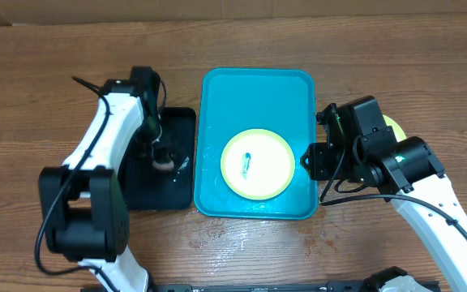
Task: Clean dirty plates on tray and stack at the side
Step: 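Grasp the sponge with the left gripper and bring it to the yellow plate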
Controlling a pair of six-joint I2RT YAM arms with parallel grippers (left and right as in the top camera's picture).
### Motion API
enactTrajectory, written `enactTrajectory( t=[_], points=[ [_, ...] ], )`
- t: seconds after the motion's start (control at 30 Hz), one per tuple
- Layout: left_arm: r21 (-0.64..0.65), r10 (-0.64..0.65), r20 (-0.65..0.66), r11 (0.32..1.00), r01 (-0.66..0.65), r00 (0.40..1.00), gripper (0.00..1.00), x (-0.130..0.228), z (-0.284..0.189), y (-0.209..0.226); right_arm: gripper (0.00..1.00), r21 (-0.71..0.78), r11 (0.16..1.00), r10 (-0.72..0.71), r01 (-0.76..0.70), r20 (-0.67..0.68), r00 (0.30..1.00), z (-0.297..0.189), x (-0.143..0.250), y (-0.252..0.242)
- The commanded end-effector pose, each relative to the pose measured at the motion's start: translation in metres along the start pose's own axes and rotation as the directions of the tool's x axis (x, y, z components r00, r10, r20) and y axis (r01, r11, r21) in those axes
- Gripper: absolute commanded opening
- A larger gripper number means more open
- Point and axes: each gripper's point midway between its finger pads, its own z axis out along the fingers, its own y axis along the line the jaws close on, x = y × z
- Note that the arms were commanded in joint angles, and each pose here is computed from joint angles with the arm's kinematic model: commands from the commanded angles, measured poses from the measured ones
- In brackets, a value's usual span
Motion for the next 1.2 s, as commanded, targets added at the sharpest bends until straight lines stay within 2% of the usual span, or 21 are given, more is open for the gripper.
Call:
enactTrajectory(
  t=[0.0, 0.17, 0.33, 0.57, 0.7, 0.77, 0.97, 1.17],
  points=[
    [-0.043, 0.022, 0.126, 0.999, -0.017, 0.992, 0.04, -0.014, -0.032, 0.011, 0.35, 0.072, 0.993, 0.092, -0.096, 0.056, 0.994, -0.005, -0.010, -0.011],
    [-0.046, 0.032, 0.084, 0.999, -0.028, 0.996, 0.04, -0.004, 0.012, 0.013, 0.38, 0.090, 0.979, 0.177, -0.181, 0.045, 0.983, 0.004, -0.011, -0.015],
    [0.052, 0.051, 0.031, 0.997, -0.053, 0.998, 0.04, 0.014, 0.054, 0.001, 0.40, 0.133, 0.975, 0.186, -0.179, -0.036, 0.982, 0.031, -0.007, -0.023],
    [0.105, 0.138, 0.033, 0.985, -0.140, 0.990, 0.04, 0.018, 0.060, -0.007, 0.38, 0.199, 0.961, 0.222, -0.191, -0.151, 0.963, 0.083, -0.002, -0.038],
    [0.110, 0.158, 0.020, 0.981, -0.159, 0.987, 0.04, 0.020, 0.056, -0.008, 0.38, 0.183, 0.971, 0.191, -0.152, -0.213, 0.958, 0.105, 0.002, -0.039],
    [0.109, 0.158, 0.014, 0.981, -0.158, 0.987, 0.04, 0.019, 0.050, -0.008, 0.38, 0.193, 0.969, 0.197, -0.154, -0.230, 0.953, 0.113, 0.004, -0.042],
    [0.126, 0.167, 0.081, 0.976, -0.176, 0.983, 0.04, -0.008, -0.028, -0.022, 0.38, 0.140, 0.986, 0.125, -0.089, -0.274, 0.954, 0.134, 0.005, -0.039],
    [0.221, 0.214, 0.176, 0.943, -0.250, 0.961, 0.04, -0.016, -0.100, -0.057, 0.38, 0.133, 0.987, 0.126, -0.095, -0.253, 0.959, 0.160, 0.010, -0.048]
  ],
)
